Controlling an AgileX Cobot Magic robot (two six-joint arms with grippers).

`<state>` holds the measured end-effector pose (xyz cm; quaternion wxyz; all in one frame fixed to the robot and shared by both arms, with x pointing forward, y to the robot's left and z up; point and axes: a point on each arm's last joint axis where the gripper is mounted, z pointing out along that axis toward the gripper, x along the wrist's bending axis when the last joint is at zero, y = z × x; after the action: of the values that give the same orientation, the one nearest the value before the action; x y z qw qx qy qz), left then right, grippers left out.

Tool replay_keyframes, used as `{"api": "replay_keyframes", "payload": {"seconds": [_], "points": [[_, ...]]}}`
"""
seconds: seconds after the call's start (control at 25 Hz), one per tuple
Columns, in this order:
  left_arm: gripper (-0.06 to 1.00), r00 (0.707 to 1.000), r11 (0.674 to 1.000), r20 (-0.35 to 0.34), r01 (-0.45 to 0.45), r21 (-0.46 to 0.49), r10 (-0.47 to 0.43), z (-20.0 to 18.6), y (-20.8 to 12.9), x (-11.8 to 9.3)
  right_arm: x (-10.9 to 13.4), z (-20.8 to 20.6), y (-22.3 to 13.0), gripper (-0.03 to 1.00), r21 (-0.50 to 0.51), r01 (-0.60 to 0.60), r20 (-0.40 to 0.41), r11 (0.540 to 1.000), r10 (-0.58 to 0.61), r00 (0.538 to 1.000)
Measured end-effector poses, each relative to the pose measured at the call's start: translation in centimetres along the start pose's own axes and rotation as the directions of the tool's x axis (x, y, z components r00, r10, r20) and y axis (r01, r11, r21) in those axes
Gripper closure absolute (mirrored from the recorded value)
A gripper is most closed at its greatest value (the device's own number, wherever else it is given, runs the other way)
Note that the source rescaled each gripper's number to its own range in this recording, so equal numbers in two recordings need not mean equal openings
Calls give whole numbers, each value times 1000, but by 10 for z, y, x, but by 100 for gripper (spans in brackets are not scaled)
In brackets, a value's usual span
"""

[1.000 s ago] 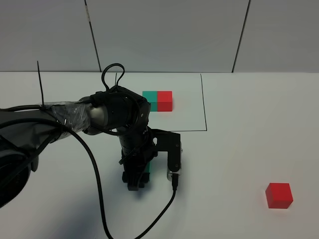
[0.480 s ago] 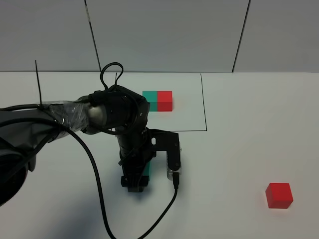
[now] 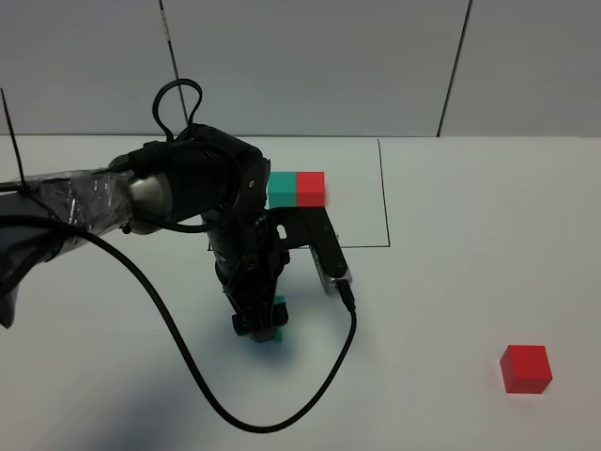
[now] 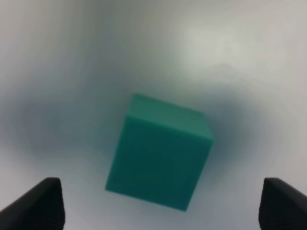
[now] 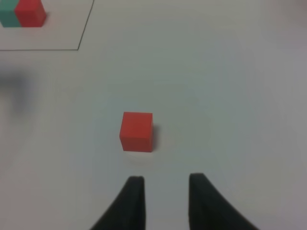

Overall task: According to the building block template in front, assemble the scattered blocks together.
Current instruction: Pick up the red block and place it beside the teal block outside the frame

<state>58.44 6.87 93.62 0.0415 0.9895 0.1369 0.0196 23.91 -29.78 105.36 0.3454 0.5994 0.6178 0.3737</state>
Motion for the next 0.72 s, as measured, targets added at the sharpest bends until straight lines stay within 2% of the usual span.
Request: {"api": "replay_keyframes", "payload": {"seconds": [0.32, 0.56, 0.72], "points": [[-1, 975, 975, -20, 220, 15, -219, -3, -4, 3, 0, 0, 0, 97, 0, 1, 0, 1000, -1, 1000], [0, 934, 933, -84, 354, 69, -348, -5, -27, 24, 0, 0, 0, 97, 0, 1, 0, 1000, -1, 1000], [0, 910, 911, -101, 409, 60, -402, -14, -41, 36, 0, 0, 0, 97, 0, 1, 0, 1000, -1, 1000]]}}
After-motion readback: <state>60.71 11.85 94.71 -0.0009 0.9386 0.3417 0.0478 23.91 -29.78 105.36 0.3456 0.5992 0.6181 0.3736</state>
